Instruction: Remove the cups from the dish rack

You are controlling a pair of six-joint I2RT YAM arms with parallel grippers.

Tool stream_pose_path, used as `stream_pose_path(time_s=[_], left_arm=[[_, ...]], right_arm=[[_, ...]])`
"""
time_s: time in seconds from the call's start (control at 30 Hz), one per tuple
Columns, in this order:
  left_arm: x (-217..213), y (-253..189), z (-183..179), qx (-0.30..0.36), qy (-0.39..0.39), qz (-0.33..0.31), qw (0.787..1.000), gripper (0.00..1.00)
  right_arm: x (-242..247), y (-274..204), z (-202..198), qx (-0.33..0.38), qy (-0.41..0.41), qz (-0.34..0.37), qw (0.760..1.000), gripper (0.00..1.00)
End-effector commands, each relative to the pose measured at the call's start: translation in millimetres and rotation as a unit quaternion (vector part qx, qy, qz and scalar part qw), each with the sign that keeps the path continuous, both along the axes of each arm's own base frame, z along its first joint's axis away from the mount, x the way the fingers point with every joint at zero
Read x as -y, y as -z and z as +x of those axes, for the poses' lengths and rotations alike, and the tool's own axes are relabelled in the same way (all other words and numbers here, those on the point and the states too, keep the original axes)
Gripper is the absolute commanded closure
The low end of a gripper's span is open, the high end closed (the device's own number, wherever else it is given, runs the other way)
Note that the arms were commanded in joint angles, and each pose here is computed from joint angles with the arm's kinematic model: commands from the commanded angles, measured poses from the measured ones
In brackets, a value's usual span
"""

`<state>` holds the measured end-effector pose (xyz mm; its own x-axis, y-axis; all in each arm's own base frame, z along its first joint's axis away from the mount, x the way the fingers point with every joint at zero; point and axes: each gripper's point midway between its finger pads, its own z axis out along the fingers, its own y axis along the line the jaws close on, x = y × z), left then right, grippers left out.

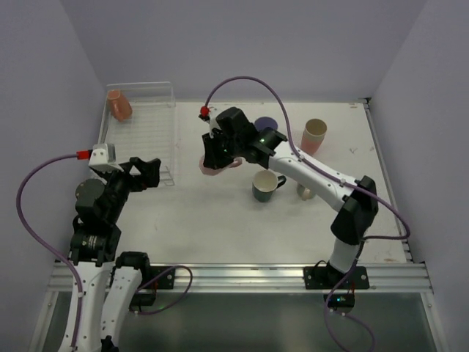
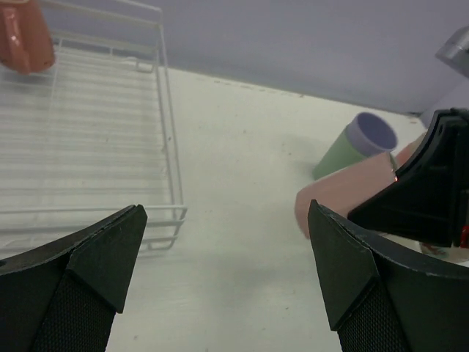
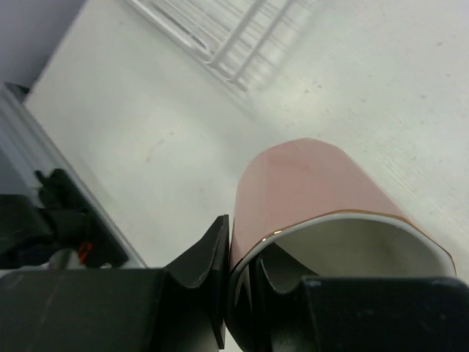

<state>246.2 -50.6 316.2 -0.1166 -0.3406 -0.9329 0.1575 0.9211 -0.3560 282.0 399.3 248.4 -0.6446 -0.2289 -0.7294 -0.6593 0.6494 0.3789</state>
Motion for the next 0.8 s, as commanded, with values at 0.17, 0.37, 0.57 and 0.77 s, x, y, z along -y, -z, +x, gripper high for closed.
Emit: stream_pose_path(time_s=[0.17,0.37,0.57,0.77], left_arm=[[-44,21,-13,0.008,-0.110,0.050,0.993,0.00],[-44,27,-16,0.013,-0.112,0.044,0.993,0.00],[-39,29,-14,0.013,-0.100,0.044,0.994,0.00],[-38,32,-13,0.009,-0.097,0.044,0.994,0.00]], right_arm=[[-3,62,24,0.039,-0.057,-0.204,0.977,1.00],[1,86,46,0.069,-0.047,-0.271,0.959,1.00],[2,112,64,0.092,-0.057,-0.319,0.942,1.00],[8,131,79,0.111,-0.045,-0.347,0.930,1.00]])
